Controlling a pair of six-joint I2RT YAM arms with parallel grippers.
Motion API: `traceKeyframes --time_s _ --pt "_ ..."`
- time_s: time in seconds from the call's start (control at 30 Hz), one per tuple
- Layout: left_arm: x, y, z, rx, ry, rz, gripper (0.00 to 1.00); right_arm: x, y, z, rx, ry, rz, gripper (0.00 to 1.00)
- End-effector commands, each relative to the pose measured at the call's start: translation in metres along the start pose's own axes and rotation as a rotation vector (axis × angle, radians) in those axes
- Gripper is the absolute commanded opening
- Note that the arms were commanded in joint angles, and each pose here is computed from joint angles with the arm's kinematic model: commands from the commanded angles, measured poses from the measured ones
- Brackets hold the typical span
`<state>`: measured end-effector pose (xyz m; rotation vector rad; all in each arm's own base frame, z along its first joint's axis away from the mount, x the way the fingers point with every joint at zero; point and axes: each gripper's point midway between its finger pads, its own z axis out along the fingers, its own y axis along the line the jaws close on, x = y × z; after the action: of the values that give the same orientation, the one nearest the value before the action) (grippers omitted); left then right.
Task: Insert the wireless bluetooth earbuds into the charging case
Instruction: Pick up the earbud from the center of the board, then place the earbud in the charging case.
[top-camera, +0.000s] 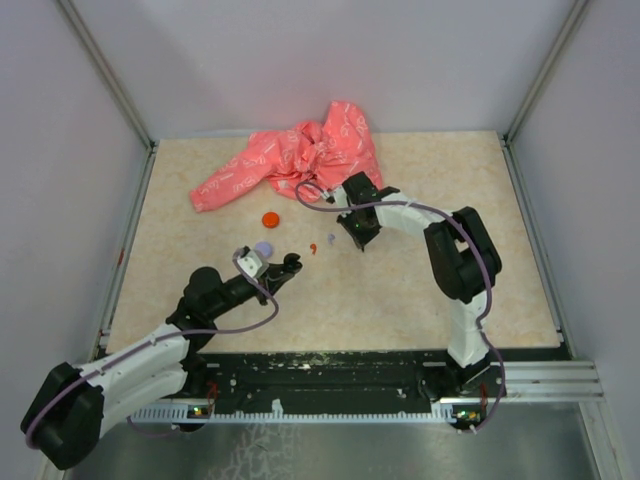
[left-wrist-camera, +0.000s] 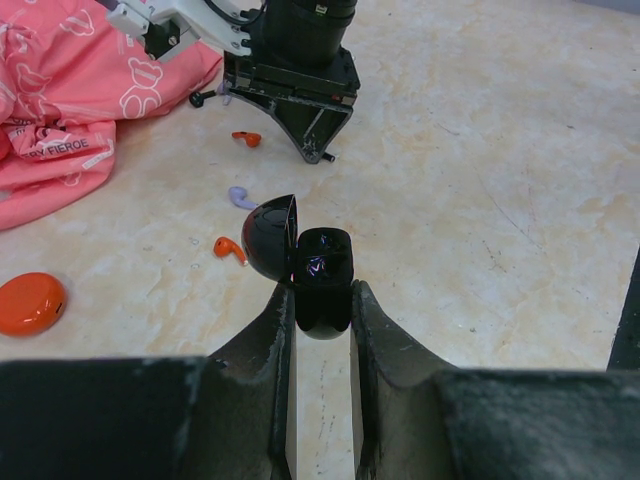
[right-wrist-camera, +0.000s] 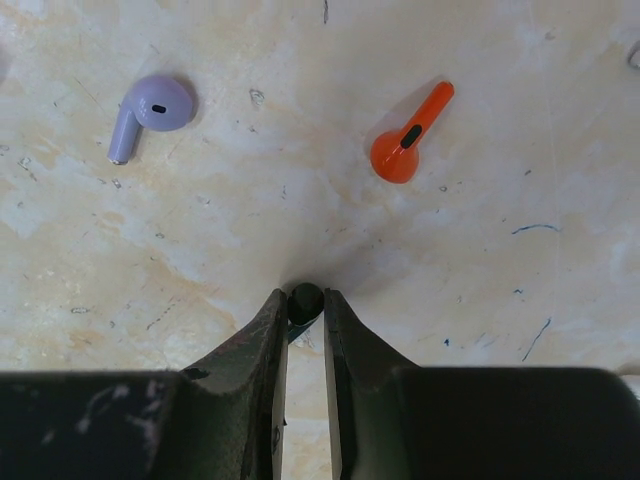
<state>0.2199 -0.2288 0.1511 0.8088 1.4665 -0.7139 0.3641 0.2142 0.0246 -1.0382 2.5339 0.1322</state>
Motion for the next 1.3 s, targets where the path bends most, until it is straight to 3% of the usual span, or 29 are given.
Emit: traceKeyframes --time_s 0.0,0.2,0.63,1.0,1.27 --pt "-0.015 -0.006 -0.001 0.033 -0.073 0.033 0.01 -0.037 0.004 -0.030 0.011 -0.162 0.004 0.12" --pt "-0.015 0.000 0.001 0.002 -0.086 0.030 0.00 -0.062 0.021 -0.069 0.016 -0.338 0.002 0.09" --pt "-0.047 0.005 0.000 -0.032 -0.261 0.066 0.00 -0.117 0.065 -0.193 0.066 -0.815 -0.091 0.09" --pt "-0.086 -0.014 -0.003 0.074 -0.403 0.112 0.01 -0.116 0.126 -0.273 -0.055 -1.154 -0.216 0.09" --pt "-0.116 -0.020 -0.005 0.117 -0.463 0.137 0.00 -0.112 0.155 -0.316 -0.180 -1.275 -0.295 0.09"
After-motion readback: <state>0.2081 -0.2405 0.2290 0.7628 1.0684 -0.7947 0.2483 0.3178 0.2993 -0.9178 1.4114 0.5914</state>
